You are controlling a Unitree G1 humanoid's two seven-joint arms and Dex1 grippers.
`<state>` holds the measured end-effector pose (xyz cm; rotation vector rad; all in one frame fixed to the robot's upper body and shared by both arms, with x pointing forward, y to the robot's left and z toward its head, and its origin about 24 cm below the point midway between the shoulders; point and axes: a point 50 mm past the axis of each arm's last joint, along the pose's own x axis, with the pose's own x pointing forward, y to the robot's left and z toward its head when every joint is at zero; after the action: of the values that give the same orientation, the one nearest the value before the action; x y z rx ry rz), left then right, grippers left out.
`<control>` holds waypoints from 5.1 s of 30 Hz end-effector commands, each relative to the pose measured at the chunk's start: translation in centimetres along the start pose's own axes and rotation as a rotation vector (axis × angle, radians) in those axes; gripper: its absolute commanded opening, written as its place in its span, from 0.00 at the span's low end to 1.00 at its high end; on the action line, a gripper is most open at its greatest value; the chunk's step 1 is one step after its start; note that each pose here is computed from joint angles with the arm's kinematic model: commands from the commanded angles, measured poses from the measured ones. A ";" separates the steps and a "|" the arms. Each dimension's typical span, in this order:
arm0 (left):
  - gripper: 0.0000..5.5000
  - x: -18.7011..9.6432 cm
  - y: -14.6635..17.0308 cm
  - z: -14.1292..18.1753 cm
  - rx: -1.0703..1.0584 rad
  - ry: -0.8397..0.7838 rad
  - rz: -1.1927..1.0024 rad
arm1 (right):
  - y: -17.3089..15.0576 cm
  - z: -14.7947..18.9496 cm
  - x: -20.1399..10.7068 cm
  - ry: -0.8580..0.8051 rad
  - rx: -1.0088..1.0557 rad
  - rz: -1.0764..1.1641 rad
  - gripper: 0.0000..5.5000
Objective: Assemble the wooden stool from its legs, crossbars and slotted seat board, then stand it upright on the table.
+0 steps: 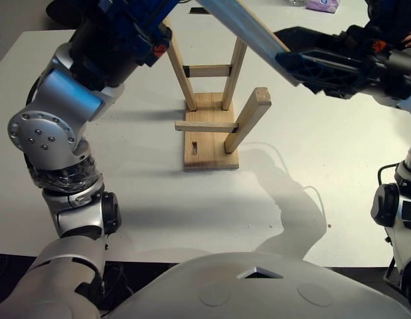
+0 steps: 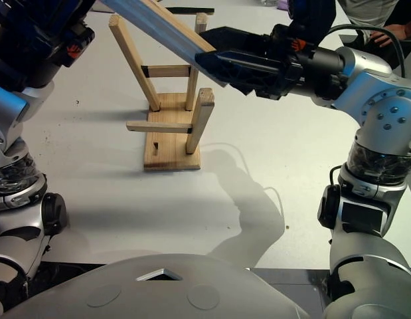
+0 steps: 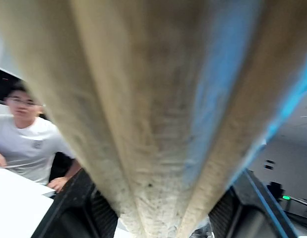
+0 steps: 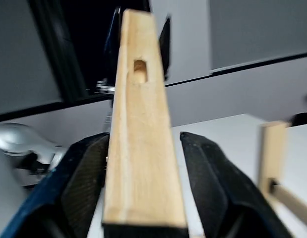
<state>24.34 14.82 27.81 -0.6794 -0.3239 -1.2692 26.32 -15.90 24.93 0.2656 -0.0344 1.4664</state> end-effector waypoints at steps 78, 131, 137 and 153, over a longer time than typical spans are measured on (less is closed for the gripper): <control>0.37 -10.6 3.1 -7.9 0.424 0.825 0.039 | 0.0 2.0 0.2 -0.246 -0.263 -0.378 0.47; 0.37 -11.7 3.1 -10.3 0.384 1.014 0.160 | 0.6 3.9 1.1 -0.251 -0.434 -0.748 0.00; 0.37 -12.5 4.0 -10.2 0.338 1.010 0.096 | -3.3 -3.7 -1.6 0.225 -0.382 -0.860 0.00; 0.46 -12.8 6.2 -6.3 0.364 0.782 0.143 | -2.9 -5.6 -2.1 -0.025 -0.116 -0.732 0.05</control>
<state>25.92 20.45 14.28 0.1720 0.0628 -1.2482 27.48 -15.18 18.44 0.1570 0.0045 0.7834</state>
